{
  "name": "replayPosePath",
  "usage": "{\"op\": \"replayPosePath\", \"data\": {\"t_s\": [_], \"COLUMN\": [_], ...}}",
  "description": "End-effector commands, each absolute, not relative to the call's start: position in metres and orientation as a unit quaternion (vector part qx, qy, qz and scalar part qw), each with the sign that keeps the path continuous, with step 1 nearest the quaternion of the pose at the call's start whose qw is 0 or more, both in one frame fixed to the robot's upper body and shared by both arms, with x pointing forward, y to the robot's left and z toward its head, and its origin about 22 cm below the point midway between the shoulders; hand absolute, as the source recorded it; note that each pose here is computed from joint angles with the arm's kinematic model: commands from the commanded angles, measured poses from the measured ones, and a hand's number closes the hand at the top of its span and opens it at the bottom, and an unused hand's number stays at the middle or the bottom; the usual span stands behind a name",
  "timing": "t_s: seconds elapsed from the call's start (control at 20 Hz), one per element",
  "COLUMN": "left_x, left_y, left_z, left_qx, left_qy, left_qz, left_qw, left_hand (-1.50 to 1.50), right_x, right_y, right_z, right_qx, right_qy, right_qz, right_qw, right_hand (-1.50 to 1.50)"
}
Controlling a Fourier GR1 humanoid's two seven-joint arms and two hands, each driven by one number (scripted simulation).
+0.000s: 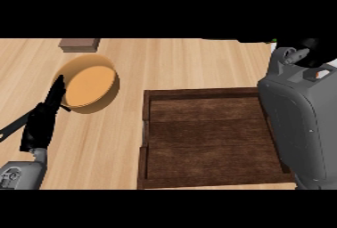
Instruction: Pick the tomato from the tray and place it in the tiered basket
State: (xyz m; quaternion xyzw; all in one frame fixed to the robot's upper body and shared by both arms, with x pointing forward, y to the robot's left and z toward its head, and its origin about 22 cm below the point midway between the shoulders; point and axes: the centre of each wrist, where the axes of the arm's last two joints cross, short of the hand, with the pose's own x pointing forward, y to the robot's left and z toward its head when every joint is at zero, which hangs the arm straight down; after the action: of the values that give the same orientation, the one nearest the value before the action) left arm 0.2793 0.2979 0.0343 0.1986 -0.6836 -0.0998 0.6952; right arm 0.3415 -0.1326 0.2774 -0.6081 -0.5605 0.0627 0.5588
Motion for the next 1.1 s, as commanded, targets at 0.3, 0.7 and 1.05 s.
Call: {"op": "replayPosePath", "data": {"t_s": [0.3,0.7,1.05], "left_x": [0.266,0.272,0.28], "left_y": [0.292,0.309,0.289], "left_z": [0.028,0.035,0.023], "left_qx": [0.195,0.202,0.193], "left_qy": [-0.681,-0.682,-0.685], "left_qz": [-0.099,-0.094,-0.097], "left_qw": [0.698,0.696,0.696], "left_hand": [0.0,0.0,0.0], "right_x": [0.36,0.36,0.332], "right_y": [-0.212,-0.288,-0.323], "right_z": [0.282,0.262,0.259], "right_qx": [-0.682,-0.769,-0.737], "right_qy": [-0.437,-0.319,-0.338], "right_qz": [0.103,0.149,0.186], "right_qw": [0.577,0.534,0.555], "right_hand": [1.5,1.5,1.5]}}
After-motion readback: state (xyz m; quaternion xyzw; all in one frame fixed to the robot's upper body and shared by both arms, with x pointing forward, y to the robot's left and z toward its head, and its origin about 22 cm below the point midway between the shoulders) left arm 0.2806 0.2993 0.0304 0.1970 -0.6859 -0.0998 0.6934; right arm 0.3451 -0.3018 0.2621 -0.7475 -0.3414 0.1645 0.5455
